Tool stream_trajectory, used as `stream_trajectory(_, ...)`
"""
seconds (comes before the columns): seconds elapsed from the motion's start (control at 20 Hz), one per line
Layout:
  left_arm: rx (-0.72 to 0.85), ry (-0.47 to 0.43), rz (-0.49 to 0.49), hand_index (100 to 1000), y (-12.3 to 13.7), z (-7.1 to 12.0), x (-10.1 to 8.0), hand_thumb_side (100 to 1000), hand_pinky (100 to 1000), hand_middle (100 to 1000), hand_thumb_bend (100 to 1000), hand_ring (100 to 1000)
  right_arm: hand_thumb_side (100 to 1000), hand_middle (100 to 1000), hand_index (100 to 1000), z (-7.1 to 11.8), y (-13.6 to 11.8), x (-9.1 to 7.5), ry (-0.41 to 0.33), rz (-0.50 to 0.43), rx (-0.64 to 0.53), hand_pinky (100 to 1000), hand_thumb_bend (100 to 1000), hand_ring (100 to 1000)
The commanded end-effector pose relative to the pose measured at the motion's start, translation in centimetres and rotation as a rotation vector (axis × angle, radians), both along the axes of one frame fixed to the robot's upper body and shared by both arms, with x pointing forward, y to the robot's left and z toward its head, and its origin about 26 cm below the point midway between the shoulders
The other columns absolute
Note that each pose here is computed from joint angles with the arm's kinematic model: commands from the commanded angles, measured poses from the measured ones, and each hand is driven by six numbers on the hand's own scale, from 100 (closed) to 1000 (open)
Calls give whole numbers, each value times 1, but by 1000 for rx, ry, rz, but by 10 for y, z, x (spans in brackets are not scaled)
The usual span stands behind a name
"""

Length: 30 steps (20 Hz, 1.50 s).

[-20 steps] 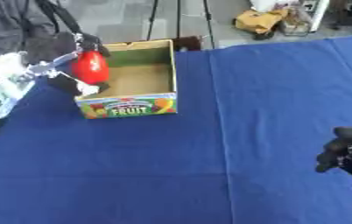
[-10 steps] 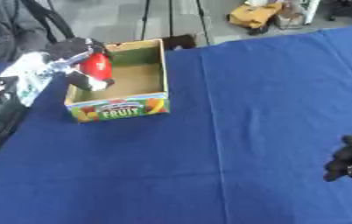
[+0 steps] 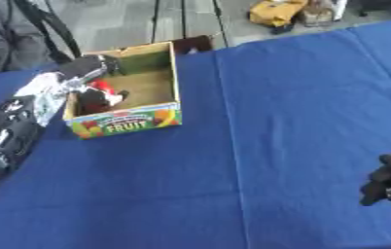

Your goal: Pick up objects on the table and place them in the box.

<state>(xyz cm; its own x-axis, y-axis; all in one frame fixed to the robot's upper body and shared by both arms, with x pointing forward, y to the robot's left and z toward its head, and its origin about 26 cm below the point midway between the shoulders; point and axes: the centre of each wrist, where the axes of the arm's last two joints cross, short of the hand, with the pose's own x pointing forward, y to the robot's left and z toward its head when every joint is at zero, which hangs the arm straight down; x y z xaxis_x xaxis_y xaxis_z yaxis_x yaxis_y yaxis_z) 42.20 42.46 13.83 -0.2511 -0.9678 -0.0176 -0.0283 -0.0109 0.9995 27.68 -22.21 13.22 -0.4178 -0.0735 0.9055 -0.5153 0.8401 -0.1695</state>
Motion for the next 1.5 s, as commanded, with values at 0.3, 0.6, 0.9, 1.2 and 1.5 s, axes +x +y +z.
stream_trajectory(0.3,-53,-184,-28,799,2,25,-3,988,741,749,401,723,859,556,745,7,-2,-1,-31,-5,-5,496,100,556)
stream_trajectory(0.6,-378,-355,-132,780,-11,62,-25,933,632,705,238,632,857,556,744,5,-4,-2,-22,-27,4,496,100,555)
stream_trajectory(0.9,-839,-340,-277,788,-30,69,-71,1000,530,671,193,577,852,556,743,3,-6,-3,-12,-43,14,496,100,555)
stream_trajectory(1.2,-1208,-328,-277,780,-48,38,-118,1000,504,651,259,563,844,556,744,3,-8,-3,-11,-61,19,496,100,555)
stream_trajectory(1.5,-1294,-293,-256,780,-65,11,-144,1000,501,649,280,561,831,556,744,4,-10,-3,-17,-67,23,496,100,555)
